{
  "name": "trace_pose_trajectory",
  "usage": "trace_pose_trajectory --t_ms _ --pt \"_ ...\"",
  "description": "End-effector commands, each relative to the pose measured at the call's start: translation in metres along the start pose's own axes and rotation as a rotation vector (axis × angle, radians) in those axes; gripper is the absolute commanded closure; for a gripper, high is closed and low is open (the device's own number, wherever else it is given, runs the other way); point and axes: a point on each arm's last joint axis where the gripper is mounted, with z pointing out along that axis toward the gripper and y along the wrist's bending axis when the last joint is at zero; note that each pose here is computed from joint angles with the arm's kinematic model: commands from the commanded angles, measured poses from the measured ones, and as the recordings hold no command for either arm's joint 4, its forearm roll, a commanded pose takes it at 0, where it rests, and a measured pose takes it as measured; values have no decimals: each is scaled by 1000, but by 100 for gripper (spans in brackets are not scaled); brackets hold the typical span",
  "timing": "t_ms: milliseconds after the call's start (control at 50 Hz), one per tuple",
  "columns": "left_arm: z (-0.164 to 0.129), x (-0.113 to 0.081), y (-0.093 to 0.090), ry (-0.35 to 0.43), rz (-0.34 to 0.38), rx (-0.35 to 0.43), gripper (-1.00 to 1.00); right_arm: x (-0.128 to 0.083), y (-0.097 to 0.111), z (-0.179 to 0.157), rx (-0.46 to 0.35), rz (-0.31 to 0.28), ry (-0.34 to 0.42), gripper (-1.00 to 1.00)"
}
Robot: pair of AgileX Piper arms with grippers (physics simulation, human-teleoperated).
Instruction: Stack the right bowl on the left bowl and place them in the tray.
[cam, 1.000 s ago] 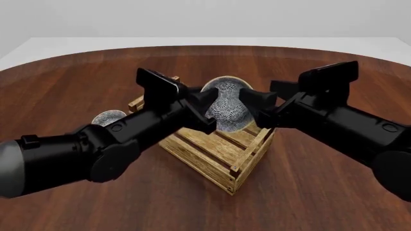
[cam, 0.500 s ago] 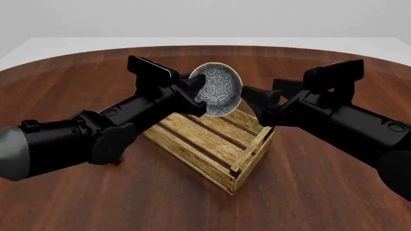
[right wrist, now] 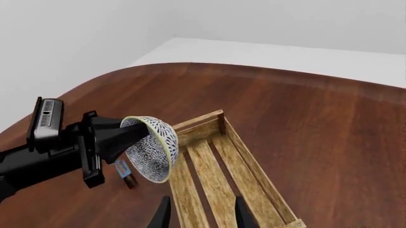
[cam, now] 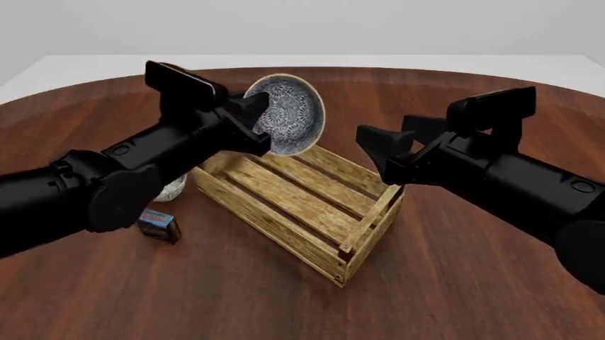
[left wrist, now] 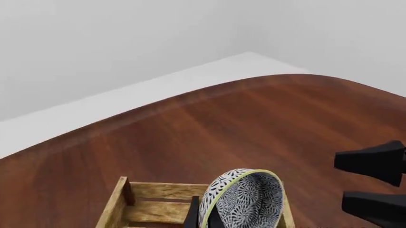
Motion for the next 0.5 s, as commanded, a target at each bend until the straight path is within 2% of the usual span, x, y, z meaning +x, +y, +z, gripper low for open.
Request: trace_pose_trajectory --t_ms 20,100,120,180,240,340,500 --pt "-16 -14 11 2 35 -36 100 0 -1 1 4 -5 1 -100" --pt "-23 -18 20 -2 39 -70 100 1 -2 3 8 -6 3 -100" --pt "-29 -22 27 -12 33 -96 100 1 -2 3 10 -5 3 -100" --pt "-30 -24 20 0 23 -69 100 1 -3 3 11 -8 4 -100" --pt "-30 -23 25 24 44 -87 100 1 -3 3 13 -9 4 -100" --pt "-34 -27 19 46 18 -65 100 1 -4 2 15 -11 4 -100" --pt "-45 -34 25 83 21 -88 100 1 -3 1 14 -12 2 -100"
